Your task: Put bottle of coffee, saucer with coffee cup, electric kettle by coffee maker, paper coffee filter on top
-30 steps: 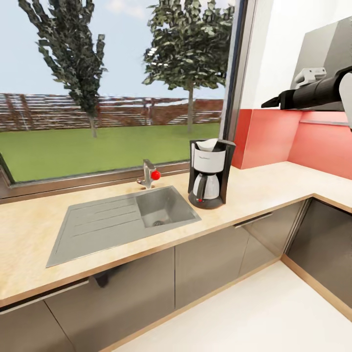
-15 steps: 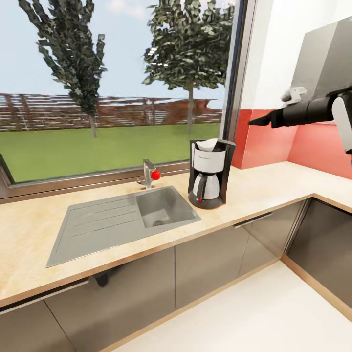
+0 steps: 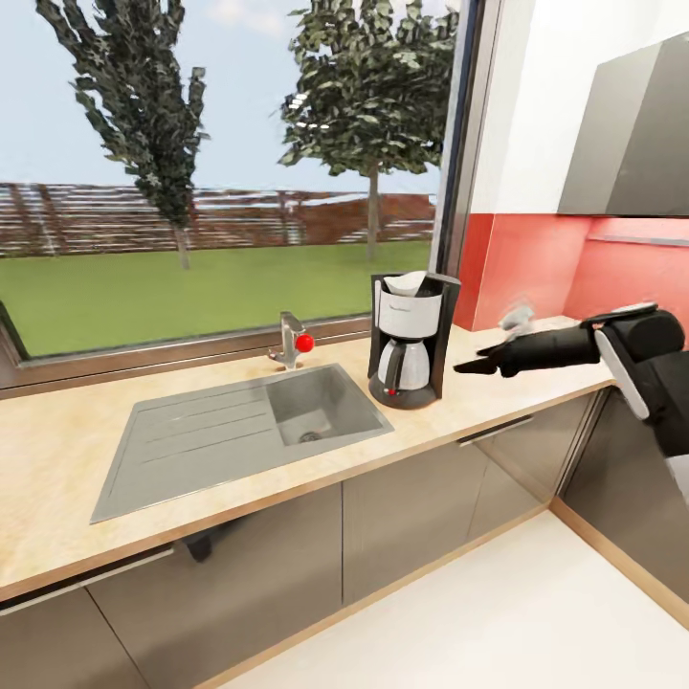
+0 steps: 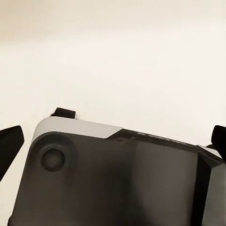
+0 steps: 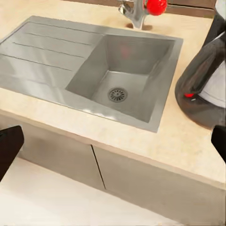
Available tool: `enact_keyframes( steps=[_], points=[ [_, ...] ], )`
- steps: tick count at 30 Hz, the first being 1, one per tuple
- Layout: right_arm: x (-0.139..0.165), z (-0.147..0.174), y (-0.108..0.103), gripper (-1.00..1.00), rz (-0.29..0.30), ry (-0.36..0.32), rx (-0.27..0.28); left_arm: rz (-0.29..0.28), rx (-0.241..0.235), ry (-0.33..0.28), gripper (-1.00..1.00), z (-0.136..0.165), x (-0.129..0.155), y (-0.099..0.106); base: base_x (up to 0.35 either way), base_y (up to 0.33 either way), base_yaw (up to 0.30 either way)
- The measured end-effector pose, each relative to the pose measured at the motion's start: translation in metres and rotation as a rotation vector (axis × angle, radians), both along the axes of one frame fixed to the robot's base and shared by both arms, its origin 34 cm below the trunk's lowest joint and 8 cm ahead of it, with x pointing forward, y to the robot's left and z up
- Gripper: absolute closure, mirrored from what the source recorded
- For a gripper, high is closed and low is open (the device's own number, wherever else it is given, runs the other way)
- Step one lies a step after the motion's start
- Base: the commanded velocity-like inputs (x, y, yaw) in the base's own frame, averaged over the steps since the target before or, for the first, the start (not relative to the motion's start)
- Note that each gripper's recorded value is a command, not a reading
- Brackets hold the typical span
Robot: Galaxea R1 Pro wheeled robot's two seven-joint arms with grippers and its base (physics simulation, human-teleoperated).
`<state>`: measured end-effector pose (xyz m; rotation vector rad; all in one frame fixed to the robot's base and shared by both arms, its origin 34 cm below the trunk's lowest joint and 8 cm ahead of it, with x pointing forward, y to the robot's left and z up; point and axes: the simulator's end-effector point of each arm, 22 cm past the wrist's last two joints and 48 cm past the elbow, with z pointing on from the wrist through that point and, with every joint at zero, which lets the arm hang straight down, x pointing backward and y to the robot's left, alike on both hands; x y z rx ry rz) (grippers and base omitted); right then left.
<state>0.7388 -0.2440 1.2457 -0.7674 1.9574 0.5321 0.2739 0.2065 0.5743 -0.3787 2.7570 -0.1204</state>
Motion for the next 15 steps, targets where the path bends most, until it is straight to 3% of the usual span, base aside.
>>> enact_keyframes(
  steps=[6, 7, 8, 12, 15],
  points=[
    [-0.029, -0.082, -0.016, -1.0, 0.041, 0.118, -0.018, 0.0, 0.0, 0.0, -1.0, 0.0, 0.0, 0.0, 0.0, 0.0, 0.0],
    [-0.056, -0.127, -0.036, -1.0, 0.086, 0.167, -0.046, 0.0, 0.0, 0.0, -1.0, 0.0, 0.0, 0.0, 0.0, 0.0, 0.0],
    [-0.067, -0.15, -0.041, -1.0, 0.088, 0.209, -0.051, 0.001, 0.0, 0.0, -1.0, 0.0, 0.0, 0.0, 0.0, 0.0, 0.0],
    [-0.097, -0.202, -0.055, -1.0, 0.09, 0.306, -0.066, 0.004, 0.0, 0.0, -1.0, 0.0, 0.0, 0.001, 0.0, 0.0, 0.0],
    [-0.14, -0.278, -0.076, -1.0, 0.084, 0.432, -0.087, 0.025, 0.004, 0.001, -1.0, 0.0, 0.0, 0.006, 0.0, 0.0, 0.0]
  ],
)
